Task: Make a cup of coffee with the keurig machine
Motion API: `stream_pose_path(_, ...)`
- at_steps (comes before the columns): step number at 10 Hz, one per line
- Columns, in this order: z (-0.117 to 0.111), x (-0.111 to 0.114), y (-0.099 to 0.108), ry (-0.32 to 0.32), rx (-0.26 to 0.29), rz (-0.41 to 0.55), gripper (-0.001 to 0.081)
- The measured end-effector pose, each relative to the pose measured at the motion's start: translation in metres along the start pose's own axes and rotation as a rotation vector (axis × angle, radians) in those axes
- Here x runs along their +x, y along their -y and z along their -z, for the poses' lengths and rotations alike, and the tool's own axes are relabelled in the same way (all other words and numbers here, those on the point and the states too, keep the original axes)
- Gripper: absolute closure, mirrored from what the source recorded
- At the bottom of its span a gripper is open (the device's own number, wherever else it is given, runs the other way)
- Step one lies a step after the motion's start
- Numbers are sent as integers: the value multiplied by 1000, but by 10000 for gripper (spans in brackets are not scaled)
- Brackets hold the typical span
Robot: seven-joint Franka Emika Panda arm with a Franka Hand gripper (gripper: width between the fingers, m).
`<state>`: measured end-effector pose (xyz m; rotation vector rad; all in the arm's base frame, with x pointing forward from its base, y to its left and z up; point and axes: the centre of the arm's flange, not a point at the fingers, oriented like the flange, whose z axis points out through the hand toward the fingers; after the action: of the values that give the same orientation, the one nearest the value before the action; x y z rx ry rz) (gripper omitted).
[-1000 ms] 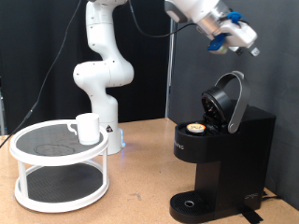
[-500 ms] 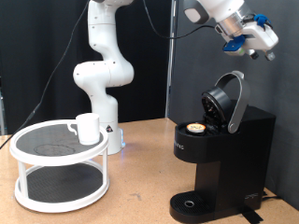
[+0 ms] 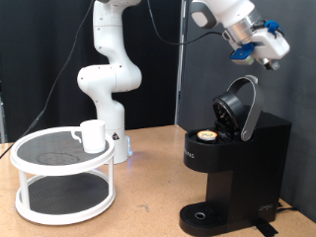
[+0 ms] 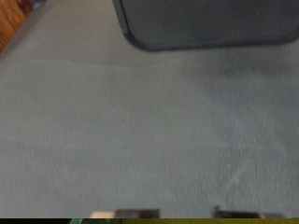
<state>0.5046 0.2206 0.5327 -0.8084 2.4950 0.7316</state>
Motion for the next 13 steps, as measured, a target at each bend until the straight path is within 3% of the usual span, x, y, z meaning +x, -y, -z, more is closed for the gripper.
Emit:
stream_pose_path(3,-6,20,25,-43,30,-19,802)
stream_pose_path(8,19,34,48,19,28,-21,806)
stream_pose_path(13,49,70,90,48,59,-26,806)
